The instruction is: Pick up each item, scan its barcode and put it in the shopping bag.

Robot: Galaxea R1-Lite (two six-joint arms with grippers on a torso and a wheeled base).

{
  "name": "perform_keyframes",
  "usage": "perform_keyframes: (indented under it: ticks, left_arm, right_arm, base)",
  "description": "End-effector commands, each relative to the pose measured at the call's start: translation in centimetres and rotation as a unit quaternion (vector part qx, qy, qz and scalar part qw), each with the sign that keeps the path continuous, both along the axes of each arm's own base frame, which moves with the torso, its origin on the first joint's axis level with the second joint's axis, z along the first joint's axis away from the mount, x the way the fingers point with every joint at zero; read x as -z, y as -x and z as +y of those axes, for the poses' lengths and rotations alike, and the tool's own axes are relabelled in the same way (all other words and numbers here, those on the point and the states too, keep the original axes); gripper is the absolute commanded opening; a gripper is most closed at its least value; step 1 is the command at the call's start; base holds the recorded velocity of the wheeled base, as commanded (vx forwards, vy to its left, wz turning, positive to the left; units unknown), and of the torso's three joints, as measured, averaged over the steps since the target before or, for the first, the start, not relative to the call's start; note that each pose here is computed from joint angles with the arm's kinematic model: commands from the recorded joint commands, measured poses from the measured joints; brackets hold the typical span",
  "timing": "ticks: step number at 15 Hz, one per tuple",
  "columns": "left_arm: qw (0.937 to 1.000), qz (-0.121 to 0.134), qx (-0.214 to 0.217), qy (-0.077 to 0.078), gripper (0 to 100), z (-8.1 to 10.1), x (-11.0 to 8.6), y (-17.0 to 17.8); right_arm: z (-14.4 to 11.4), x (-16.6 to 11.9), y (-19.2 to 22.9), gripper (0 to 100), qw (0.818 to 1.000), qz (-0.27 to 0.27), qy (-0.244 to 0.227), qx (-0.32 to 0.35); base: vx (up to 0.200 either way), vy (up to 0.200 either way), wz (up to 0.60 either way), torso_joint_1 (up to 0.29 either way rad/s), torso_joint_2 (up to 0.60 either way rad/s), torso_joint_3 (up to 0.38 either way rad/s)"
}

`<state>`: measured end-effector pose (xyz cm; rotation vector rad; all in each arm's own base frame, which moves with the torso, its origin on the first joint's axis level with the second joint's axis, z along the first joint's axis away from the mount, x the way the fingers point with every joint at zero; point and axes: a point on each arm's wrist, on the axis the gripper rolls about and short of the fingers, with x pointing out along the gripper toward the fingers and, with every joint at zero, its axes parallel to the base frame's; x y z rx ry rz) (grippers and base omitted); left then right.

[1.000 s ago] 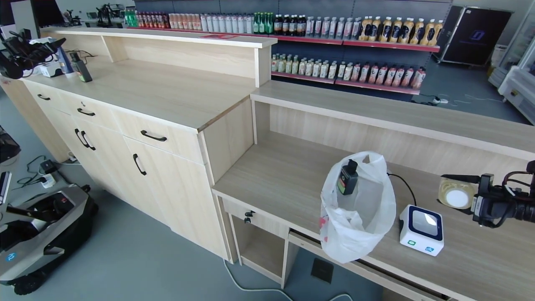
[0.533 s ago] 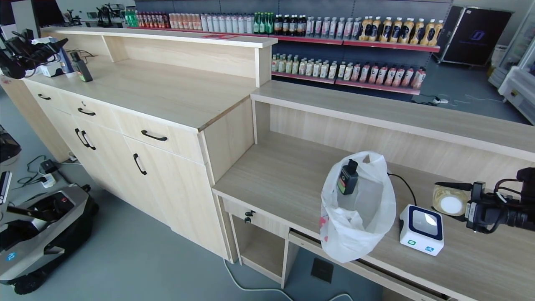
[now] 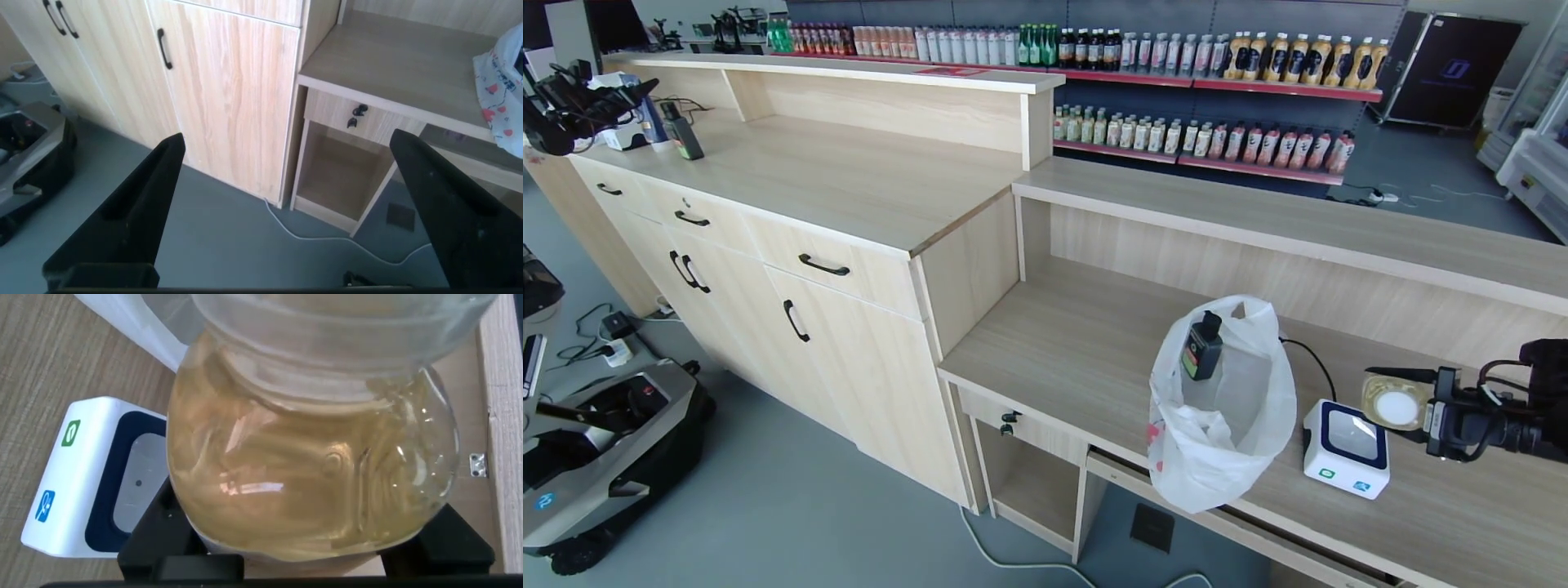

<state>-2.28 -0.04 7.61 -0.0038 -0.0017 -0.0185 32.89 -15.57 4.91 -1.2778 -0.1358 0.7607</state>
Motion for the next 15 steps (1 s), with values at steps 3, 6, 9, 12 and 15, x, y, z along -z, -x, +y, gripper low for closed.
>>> perform_keyframes:
  ticks: [3, 6, 9, 12, 15]
  left_arm:
    - [1.0, 0.0, 0.0, 0.0, 100, 0.0, 0.0, 0.0]
    - [1.0, 0.0, 0.0, 0.0, 100, 0.0, 0.0, 0.0]
    - [1.0, 0.0, 0.0, 0.0, 100, 0.0, 0.0, 0.0]
    - [1.0, 0.0, 0.0, 0.0, 100, 0.0, 0.0, 0.0]
    - [1.0, 0.0, 0.0, 0.0, 100, 0.0, 0.0, 0.0]
  right_arm:
    - [0.3, 0.4, -0.1, 0, 1.0, 0.005, -0.003, -0.004]
    - [0.2, 1.0, -0.2, 0, 1.0, 0.014, -0.008, -0.004]
    - [0.1, 1.7, -0.5, 0, 1.0, 0.021, -0.013, -0.004]
    - [0.1, 1.8, -1.1, 0, 1.0, 0.019, -0.013, -0.007]
    - [0.9, 1.7, -2.1, 0, 1.0, 0.015, -0.013, -0.02]
  base:
    - [0.0, 0.0, 0.0, 0.0, 0.0, 0.0]
    - [0.0, 0.0, 0.0, 0.0, 0.0, 0.0]
    - [0.0, 0.0, 0.0, 0.0, 0.0, 0.0]
    - [0.0, 0.0, 0.0, 0.0, 0.0, 0.0]
    - [0.0, 0.0, 0.0, 0.0, 0.0, 0.0]
